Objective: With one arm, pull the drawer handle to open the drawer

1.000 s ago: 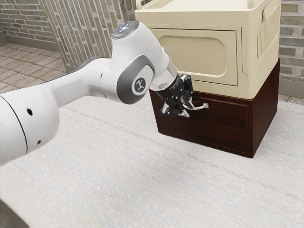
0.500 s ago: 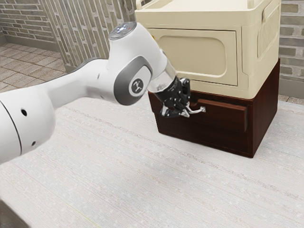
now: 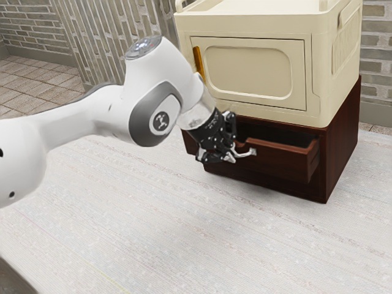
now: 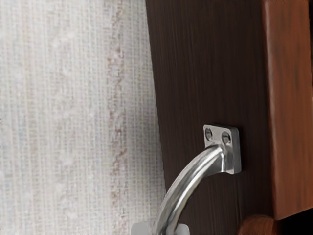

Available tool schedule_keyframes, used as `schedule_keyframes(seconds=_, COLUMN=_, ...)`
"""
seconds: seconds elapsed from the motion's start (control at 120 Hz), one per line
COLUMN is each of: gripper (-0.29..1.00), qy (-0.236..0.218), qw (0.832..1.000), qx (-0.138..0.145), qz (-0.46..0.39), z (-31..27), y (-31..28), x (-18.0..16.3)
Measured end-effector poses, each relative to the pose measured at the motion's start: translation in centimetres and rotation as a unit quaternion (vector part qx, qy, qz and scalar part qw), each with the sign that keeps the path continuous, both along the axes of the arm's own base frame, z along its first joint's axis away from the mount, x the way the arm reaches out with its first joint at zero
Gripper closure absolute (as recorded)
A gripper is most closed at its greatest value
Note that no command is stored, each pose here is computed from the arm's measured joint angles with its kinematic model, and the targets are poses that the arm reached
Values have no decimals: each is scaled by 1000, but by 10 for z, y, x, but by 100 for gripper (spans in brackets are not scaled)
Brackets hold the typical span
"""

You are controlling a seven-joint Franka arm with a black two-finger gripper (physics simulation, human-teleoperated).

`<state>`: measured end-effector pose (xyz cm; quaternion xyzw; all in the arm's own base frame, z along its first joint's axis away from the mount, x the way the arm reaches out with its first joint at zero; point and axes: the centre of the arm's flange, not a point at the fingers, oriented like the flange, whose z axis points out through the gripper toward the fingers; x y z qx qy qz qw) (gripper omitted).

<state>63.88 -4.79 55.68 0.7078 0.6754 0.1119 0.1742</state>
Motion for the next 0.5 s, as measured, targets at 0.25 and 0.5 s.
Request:
schedule_keyframes(seconds=0.25, gripper=79, qy=-2, qw=1000, qx=-1, qz=-2, z=0, y=-1, x=-15)
schedule_keyframes(seconds=0.5, gripper=79, qy=-2, qw=1000, qx=-4, qz=-5, z=-1, y=-1, x=-34)
